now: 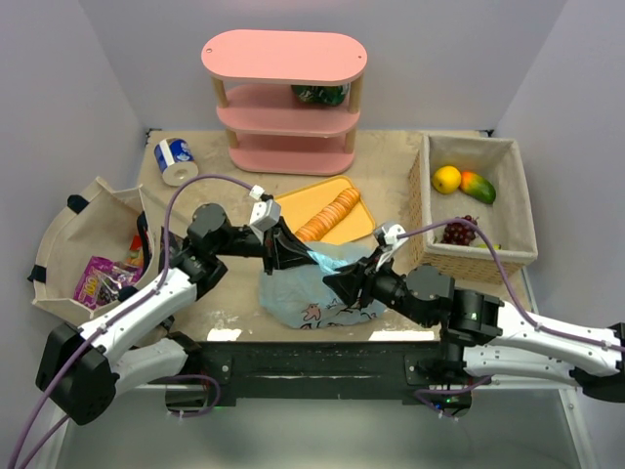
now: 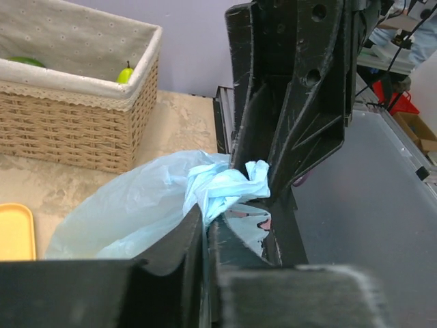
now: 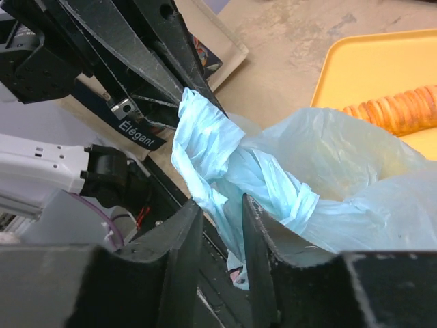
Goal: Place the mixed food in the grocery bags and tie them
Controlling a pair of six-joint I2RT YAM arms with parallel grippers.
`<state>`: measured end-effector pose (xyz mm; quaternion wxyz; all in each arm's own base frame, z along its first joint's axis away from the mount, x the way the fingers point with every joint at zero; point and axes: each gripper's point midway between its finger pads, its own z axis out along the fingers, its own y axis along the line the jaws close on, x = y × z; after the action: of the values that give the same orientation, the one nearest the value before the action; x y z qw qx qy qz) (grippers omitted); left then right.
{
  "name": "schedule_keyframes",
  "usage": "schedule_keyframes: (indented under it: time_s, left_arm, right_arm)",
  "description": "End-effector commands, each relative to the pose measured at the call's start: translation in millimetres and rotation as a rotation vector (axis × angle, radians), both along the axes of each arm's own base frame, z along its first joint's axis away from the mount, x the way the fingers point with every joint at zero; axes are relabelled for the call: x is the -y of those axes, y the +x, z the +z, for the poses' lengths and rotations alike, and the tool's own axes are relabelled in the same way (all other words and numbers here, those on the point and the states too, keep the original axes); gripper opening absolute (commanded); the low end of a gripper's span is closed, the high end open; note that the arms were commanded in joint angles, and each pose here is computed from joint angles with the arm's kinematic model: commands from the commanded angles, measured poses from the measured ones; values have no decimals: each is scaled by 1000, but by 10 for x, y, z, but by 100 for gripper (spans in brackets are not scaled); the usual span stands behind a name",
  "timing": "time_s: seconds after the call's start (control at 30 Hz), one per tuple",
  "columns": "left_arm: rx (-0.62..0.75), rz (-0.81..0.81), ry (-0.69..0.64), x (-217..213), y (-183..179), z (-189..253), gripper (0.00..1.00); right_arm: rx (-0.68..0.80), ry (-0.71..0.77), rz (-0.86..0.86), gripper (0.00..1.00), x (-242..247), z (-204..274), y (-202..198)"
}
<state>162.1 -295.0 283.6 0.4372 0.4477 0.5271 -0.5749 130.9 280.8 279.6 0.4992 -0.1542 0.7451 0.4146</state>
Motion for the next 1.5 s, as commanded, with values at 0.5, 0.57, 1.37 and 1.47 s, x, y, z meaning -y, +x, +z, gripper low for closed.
schedule_keyframes:
  time_s: [0.5,0.57,1.37,1.47]
  left_arm:
    - [21,-55,-43,48,-74,109,0]
    - [21,-56,-37,47,-74,86,0]
    - [29,-61,-33,37,-86,73,0]
    - [29,-61,-33,38,-91,72,0]
  right_arm:
    - [243,-182,-45,78,489,365,114]
    - [241,-191,-75,78,550,337,146]
    - [277,-207,-129,54,492,216,292]
    - [257,-230,-137,54,462,137,358]
